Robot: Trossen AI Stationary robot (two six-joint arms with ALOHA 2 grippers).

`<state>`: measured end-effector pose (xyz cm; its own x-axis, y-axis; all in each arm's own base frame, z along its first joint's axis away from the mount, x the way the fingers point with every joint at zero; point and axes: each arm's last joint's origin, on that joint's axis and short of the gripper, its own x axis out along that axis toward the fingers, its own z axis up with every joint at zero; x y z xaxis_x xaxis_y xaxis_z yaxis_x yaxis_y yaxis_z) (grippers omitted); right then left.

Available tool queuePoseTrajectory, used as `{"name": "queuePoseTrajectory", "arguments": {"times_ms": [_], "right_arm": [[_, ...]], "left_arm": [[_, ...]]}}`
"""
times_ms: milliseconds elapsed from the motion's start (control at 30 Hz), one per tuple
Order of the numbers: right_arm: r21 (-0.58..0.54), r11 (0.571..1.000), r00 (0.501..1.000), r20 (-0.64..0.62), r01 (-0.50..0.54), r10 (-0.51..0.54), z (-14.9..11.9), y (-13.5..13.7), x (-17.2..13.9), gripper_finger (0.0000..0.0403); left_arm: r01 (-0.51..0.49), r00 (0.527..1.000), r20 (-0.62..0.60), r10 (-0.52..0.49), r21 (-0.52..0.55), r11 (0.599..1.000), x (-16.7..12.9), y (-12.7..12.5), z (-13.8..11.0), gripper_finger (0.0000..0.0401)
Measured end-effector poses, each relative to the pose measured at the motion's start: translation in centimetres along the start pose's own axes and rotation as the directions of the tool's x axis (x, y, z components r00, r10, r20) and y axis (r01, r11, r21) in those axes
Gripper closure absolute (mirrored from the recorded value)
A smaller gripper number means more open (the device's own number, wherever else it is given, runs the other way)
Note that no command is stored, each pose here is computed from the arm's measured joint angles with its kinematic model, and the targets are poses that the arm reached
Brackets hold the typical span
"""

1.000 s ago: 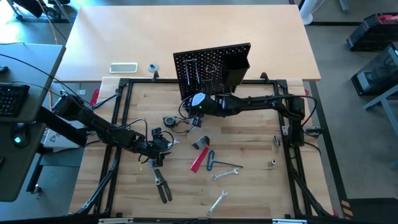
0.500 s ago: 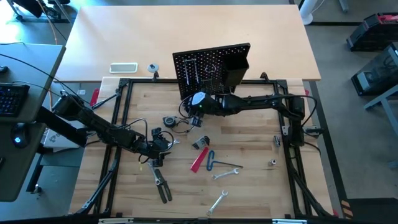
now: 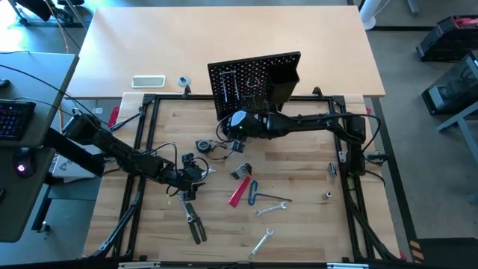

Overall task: Hang tools onto peg board
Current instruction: Put the bottom left socket into the bottom black bin on the peg board, then put the bottom socket into the bottom black bin on the peg board

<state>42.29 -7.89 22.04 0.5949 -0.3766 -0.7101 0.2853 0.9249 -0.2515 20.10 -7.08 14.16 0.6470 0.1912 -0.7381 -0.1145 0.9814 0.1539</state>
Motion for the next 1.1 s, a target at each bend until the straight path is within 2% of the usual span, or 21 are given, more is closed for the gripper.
{"name": "queuePoseTrajectory", "arguments": {"times_ms": [300, 600, 1100], "right_arm": [[0.007, 1.0, 1.0, -0.002, 0.004, -0.004, 0.0, 0.0, 0.0, 0.0281], [-0.01, 0.999, 0.999, -0.008, 0.038, -0.038, -0.1, 0.1, -0.1, 0.0278], [-0.154, 0.987, 0.999, -0.017, 0.042, -0.045, -0.1, 3.9, -1.9, 0.0278]], "left_arm": [[0.006, 1.0, -0.002, -0.006, 0.0, 1.0, 0.0, 0.0, 0.0, 0.017], [0.008, 1.0, -0.003, -0.008, 0.0, 1.0, 0.0, 0.0, 0.0, 0.017], [0.032, 0.999, 0.023, -0.032, 0.007, 0.999, 0.0, -0.2, 0.3, 0.017]]}}
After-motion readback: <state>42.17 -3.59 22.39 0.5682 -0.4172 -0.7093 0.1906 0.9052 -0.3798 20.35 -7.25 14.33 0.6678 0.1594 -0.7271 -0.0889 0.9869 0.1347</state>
